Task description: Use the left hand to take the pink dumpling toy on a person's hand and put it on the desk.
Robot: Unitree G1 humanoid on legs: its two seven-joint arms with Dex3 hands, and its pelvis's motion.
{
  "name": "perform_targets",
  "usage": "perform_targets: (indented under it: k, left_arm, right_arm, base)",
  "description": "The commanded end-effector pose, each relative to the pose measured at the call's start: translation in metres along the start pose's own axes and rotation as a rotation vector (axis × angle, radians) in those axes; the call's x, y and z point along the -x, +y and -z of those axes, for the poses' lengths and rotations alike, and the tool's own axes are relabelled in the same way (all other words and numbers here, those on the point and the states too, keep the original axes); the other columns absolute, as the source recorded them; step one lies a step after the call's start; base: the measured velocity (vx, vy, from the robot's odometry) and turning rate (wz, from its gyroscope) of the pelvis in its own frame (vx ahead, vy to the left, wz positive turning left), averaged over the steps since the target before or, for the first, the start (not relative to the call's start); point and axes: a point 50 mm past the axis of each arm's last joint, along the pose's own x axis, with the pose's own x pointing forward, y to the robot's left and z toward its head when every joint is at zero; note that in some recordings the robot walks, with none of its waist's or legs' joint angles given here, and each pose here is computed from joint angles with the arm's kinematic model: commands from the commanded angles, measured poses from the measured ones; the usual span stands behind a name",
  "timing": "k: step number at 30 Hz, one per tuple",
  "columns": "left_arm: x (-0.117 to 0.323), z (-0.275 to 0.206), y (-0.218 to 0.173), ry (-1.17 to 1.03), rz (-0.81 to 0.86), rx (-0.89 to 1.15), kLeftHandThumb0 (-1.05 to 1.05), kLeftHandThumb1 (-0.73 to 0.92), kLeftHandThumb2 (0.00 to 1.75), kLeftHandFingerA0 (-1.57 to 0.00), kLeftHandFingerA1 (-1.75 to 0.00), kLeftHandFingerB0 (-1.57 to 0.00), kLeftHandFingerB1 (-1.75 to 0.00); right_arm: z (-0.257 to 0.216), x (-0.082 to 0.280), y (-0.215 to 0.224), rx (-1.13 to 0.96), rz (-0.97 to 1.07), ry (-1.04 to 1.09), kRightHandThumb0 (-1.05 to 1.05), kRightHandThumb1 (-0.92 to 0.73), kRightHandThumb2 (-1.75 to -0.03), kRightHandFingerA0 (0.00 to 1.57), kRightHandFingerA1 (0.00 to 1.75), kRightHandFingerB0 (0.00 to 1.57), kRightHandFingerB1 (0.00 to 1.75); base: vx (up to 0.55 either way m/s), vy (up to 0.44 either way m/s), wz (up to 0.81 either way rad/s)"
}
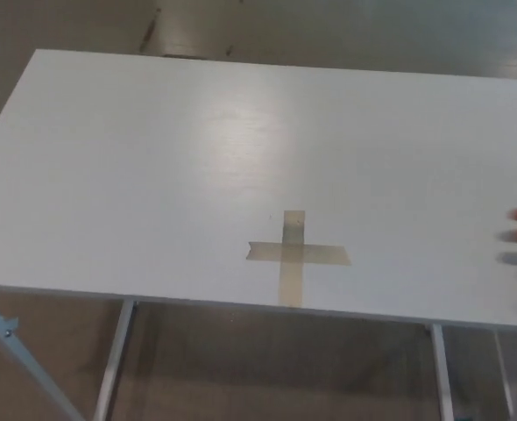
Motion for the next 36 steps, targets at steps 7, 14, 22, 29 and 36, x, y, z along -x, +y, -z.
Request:
perform_targets:
  k: [7,14,22,29,36]
  left_arm:
    - [0.001,0.005,0.004,0.015,-0.003,0.017,-0.15,0.57,0.56,-0.69,-0.46,-0.4,-0.37]
    - [0.0,0.004,0.002,0.019,0.005,0.003,-0.16,0.56,0.56,-0.68,-0.46,-0.4,-0.37]
    - [0.0,0.003,0.003,0.017,0.016,-0.004,-0.18,0.55,0.56,-0.73,-0.48,-0.41,-0.37]
    - [0.0,-0.001,0.0,0.007,0.028,-0.024,-0.19,0.54,0.56,-0.74,-0.48,-0.41,-0.37]
    - [0.0,-0.006,-0.008,-0.063,0.061,-0.133,-0.22,0.53,0.57,-0.71,-0.48,-0.42,-0.38]
  right_arm:
    - [0.007,0.001,-0.002,-0.017,0.011,0.011,-0.13,-0.66,-0.59,0.68,0.48,0.53,0.42]
    - [0.006,0.001,-0.002,0.005,0.014,0.008,-0.13,-0.66,-0.59,0.68,0.47,0.54,0.42]
    - [0.006,0.001,-0.001,0.015,0.012,0.004,-0.13,-0.66,-0.59,0.68,0.47,0.53,0.42]
    - [0.005,0.001,-0.002,0.003,-0.001,0.006,-0.13,-0.67,-0.59,0.69,0.48,0.53,0.42]
    - [0.004,0.0,-0.001,0.012,0.003,0.004,-0.13,-0.67,-0.59,0.7,0.48,0.54,0.42]
  base:
    - [0.0,0.0,0.0]
    - [0.0,0.0,0.0]
    - [0.0,0.0,0.0]
    - [0.0,0.0,0.0]
    - [0.0,0.0,0.0]
